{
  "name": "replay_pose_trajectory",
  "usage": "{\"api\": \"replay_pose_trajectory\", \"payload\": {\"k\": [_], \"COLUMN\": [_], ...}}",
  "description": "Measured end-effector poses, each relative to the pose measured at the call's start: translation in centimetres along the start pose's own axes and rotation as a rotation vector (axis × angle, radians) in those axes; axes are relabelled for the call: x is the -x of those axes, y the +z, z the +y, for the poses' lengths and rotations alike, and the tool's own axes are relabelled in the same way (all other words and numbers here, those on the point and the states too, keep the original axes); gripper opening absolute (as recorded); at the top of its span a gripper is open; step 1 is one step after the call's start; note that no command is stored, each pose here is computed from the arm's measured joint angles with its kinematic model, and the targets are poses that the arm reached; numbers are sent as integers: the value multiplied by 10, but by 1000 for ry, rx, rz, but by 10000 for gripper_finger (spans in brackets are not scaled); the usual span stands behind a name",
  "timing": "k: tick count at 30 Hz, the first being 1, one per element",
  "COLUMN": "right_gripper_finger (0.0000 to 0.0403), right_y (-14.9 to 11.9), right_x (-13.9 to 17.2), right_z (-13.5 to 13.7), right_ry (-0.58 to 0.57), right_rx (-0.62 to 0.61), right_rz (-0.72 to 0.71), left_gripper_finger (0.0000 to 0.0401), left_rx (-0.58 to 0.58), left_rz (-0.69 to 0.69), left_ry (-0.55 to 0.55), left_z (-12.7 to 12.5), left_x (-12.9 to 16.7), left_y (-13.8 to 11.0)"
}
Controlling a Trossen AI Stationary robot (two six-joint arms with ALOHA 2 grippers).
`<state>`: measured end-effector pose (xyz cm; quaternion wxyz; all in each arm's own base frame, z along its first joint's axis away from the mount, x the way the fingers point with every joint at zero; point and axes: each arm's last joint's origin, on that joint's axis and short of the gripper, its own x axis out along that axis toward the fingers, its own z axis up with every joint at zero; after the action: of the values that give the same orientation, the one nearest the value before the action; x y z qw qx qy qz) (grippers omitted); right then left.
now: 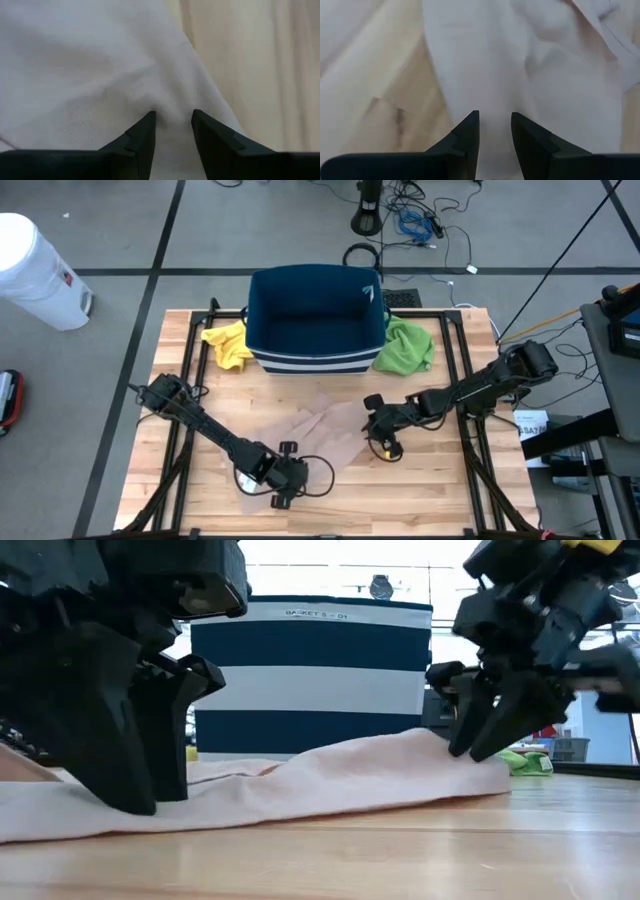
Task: Fold towel
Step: Fold the brown towel
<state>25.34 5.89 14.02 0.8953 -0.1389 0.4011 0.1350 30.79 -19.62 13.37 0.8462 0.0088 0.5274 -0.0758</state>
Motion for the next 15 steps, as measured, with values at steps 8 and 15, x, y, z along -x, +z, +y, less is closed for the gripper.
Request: {"api": "replay_pose_trajectory", "payload": {"k": [8, 15], "right_gripper_finger": [100, 100], "right_y": [-9, 5], "right_x": [-3, 18], "right_z": [-3, 3], "right_ry": [52, 102], "right_rx": [-52, -62], "right_rz": [69, -38], "left_gripper_finger": [137, 137], "left_rx": [7, -5], "left_rz": [-21, -18], "left_ry": [-73, -70], "left_z": [-4, -4], "left_x": [0, 2], "left_y": [3, 3]}}
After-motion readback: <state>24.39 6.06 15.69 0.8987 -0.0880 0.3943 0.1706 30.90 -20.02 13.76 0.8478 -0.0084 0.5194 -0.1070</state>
